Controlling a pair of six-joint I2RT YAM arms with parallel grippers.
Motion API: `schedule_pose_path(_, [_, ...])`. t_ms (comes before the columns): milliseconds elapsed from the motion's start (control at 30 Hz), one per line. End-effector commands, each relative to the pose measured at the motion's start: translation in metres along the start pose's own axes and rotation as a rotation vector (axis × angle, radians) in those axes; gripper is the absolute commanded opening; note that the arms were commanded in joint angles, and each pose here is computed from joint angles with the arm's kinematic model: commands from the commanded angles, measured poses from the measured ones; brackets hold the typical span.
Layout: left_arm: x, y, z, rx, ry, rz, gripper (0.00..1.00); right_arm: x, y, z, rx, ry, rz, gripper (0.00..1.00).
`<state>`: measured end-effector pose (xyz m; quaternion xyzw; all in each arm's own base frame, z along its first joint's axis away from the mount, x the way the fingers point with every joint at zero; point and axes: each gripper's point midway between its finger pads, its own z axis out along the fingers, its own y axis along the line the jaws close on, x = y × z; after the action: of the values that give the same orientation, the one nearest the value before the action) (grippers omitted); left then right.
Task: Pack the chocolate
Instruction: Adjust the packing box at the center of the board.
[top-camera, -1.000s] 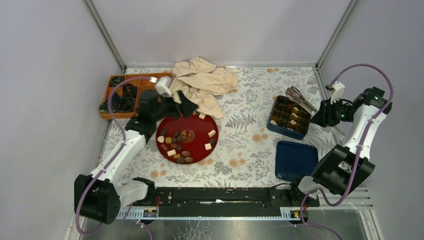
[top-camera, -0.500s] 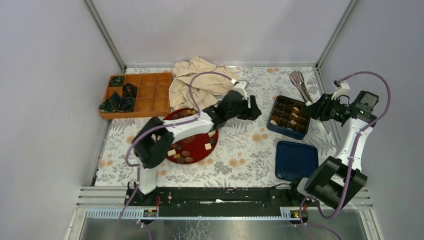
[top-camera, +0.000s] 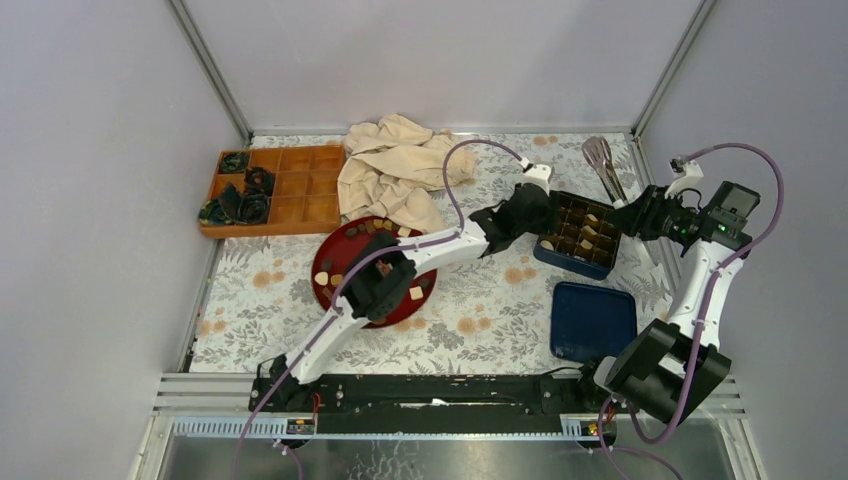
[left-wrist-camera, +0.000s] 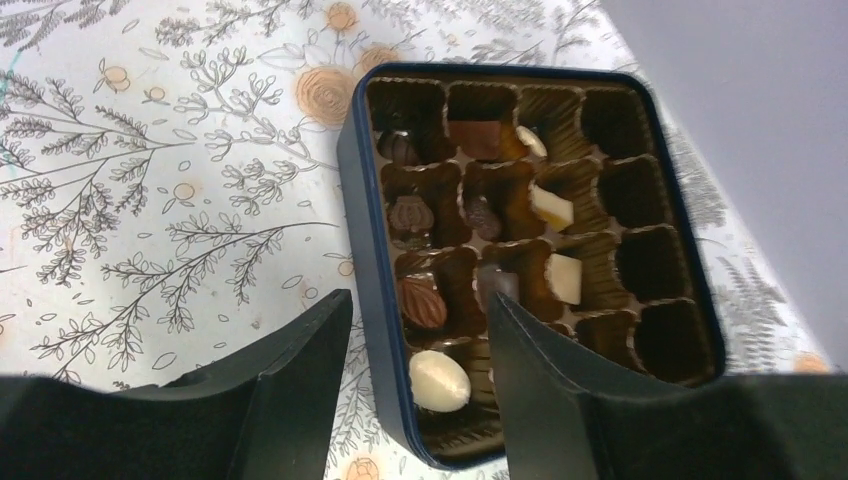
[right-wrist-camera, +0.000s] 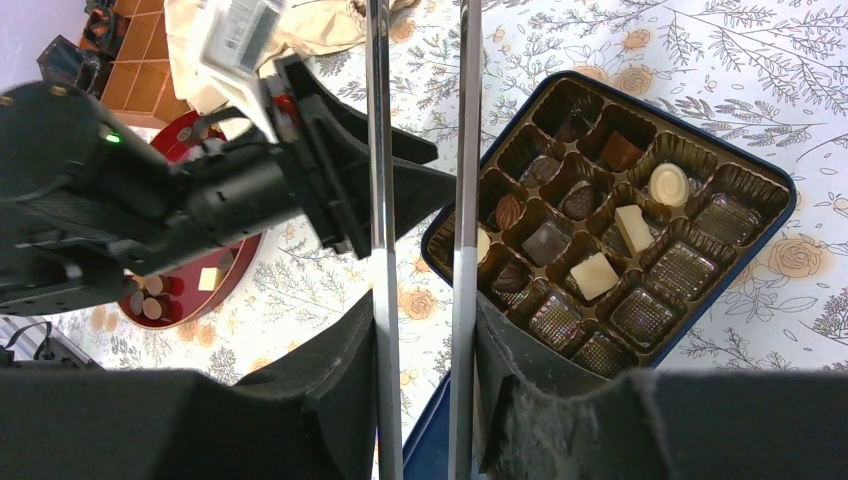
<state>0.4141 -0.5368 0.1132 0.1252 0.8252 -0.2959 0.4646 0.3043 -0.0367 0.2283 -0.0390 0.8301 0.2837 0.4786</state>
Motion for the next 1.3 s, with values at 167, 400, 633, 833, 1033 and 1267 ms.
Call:
schedule_pose_path(167, [0.017, 0.024, 0.025, -0.156, 0.014, 0.173, 0.53, -0.012, 0.012, -0.004, -0.022, -0.04, -0.064, 0.39])
schedule_pose_path(400, [0.032, 0.016, 0.036, -0.106, 0.059, 0.173, 0.4, -0.011, 0.012, -0.004, -0.022, -0.038, -0.065, 0.39])
schedule_pose_path(633, [0.029, 0.014, 0.042, -0.091, 0.048, 0.19, 0.35, -0.01, 0.012, -0.004, -0.024, -0.037, -0.063, 0.39])
schedule_pose_path(833, [0.033, 0.016, 0.047, -0.077, 0.059, 0.197, 0.27, -0.01, 0.012, -0.004, -0.02, -0.036, -0.064, 0.39])
schedule_pose_path(1033, [0.031, 0.016, 0.046, -0.068, 0.061, 0.221, 0.1, -0.01, 0.012, -0.004, -0.022, -0.035, -0.064, 0.39])
schedule_pose_path(1267, [-0.017, 0.022, 0.017, -0.123, -0.077, 0.253, 0.0, -0.01, 0.015, -0.005, -0.033, -0.038, -0.065, 0.39])
